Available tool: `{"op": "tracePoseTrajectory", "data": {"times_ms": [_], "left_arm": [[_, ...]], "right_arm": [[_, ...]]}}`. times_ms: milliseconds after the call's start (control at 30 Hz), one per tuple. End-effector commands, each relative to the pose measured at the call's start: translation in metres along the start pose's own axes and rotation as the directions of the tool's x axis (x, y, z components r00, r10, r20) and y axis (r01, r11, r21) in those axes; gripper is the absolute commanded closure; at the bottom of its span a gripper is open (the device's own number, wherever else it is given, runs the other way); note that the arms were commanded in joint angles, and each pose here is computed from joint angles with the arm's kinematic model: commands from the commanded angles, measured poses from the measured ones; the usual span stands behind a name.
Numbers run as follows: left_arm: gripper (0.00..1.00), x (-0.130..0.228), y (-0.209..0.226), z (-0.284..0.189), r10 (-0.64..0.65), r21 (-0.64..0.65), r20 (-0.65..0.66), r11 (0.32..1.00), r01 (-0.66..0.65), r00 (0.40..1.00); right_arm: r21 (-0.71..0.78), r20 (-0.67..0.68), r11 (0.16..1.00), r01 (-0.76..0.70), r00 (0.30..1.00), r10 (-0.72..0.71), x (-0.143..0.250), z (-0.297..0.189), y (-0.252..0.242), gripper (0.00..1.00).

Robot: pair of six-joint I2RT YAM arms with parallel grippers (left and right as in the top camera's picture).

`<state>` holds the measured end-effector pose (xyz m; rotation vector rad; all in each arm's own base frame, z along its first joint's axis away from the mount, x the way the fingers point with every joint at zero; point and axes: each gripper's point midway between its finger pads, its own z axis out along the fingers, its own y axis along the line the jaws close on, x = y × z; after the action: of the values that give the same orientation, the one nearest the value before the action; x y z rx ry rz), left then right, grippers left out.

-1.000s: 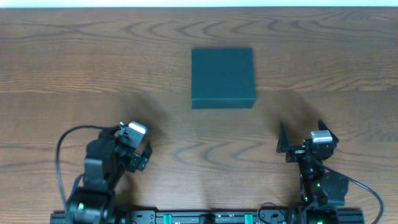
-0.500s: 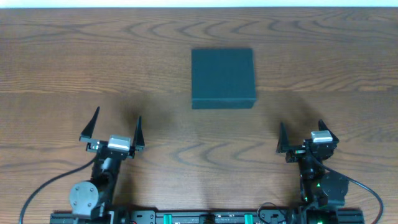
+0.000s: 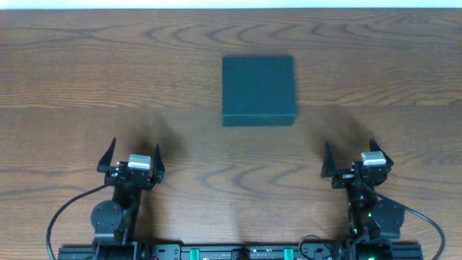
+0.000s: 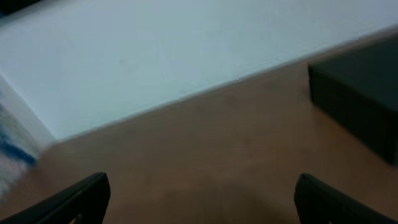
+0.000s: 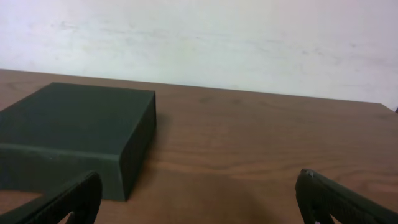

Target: Pack container

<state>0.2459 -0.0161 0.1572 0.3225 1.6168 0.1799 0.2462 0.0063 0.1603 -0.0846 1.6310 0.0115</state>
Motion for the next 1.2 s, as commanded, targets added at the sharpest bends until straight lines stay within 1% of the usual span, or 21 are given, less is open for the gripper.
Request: {"op": "tracePoseTrajectory", "data": {"times_ms": [0, 67, 133, 200, 300, 1167], "left_arm": [[0.05, 0.0183, -0.0069, -0.0009, -0.038, 0.024, -0.071, 0.999, 0.04, 0.997], [0.05, 0.0212, -0.0037, -0.0011, -0.118, -0.004, -0.085, 0.993, 0.118, 0.989], [0.05, 0.0212, -0.0034, -0.0011, -0.169, -0.01, -0.084, 0.986, 0.169, 0.982], [0.04, 0.0222, -0.001, -0.0012, -0.29, -0.034, -0.084, 0.957, 0.288, 0.953], [0.05, 0.0235, 0.0018, -0.0014, -0.358, -0.059, -0.082, 0.933, 0.354, 0.93], [0.05, 0.0232, 0.0017, -0.0013, -0.357, -0.057, -0.081, 0.934, 0.353, 0.931]], "right_arm": [[0.002, 0.0, 1.0, -0.013, 1.0, 0.013, 0.0007, -0.0001, 0.0002, 0.01], [0.003, 0.0, 1.0, -0.013, 1.0, 0.013, 0.0007, -0.0001, 0.0001, 0.01], [0.002, -0.001, 1.0, -0.013, 1.0, 0.013, 0.0008, -0.0001, 0.0002, 0.01], [0.002, -0.001, 1.0, -0.013, 1.0, 0.013, 0.0008, -0.0001, 0.0002, 0.01], [0.002, 0.0, 1.0, -0.013, 1.0, 0.013, 0.0007, -0.0001, 0.0002, 0.01], [0.002, 0.0, 1.0, -0.013, 1.0, 0.013, 0.0007, -0.0001, 0.0002, 0.01]]}}
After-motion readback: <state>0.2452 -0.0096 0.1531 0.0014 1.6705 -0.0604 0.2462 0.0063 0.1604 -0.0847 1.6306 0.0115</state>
